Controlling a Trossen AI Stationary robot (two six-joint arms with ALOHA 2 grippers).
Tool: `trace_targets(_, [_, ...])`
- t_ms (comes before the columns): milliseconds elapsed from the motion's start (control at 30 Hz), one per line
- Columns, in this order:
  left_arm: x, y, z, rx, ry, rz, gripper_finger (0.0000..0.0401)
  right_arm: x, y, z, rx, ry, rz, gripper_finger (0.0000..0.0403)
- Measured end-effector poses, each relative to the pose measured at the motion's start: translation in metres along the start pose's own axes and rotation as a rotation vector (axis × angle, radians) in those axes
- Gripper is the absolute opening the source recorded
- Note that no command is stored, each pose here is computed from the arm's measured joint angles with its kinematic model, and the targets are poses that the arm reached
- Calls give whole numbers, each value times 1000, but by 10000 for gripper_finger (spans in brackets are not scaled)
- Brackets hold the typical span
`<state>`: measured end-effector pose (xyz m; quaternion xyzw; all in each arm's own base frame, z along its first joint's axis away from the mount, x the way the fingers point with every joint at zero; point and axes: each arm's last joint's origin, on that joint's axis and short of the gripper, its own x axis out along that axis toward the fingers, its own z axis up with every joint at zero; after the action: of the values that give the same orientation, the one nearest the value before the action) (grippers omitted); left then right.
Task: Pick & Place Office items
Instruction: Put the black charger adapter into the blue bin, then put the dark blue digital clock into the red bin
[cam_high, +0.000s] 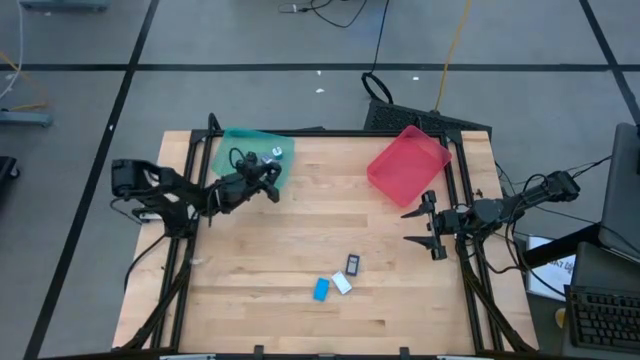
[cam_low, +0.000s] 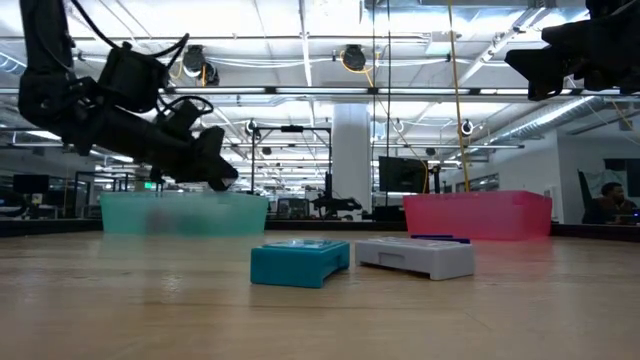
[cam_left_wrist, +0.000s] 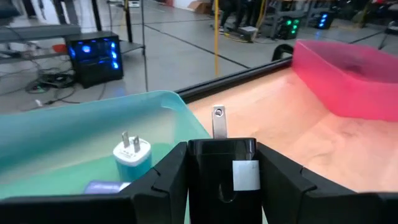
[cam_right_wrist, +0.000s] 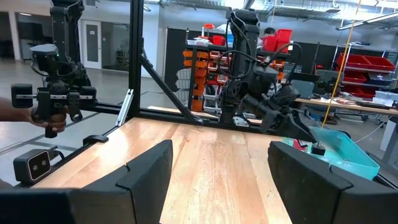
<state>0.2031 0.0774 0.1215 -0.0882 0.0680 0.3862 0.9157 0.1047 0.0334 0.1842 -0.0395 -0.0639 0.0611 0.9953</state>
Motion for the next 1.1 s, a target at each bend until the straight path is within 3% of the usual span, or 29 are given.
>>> trace_targets(300, [9, 1, -11, 7, 49, 51, 156, 0, 0, 0, -2, 0, 2, 252])
trace_targets(433, [10, 1, -13, 4, 65, 25, 151, 0, 0, 0, -3, 1, 1, 252])
trace_targets(767, [10, 0, -14, 34, 68, 13, 252, 0, 0, 0, -4, 1, 1, 251])
trace_targets(1100, [9, -1, -10, 18, 37, 7, 280, 0, 0, -2, -7, 16, 2, 251])
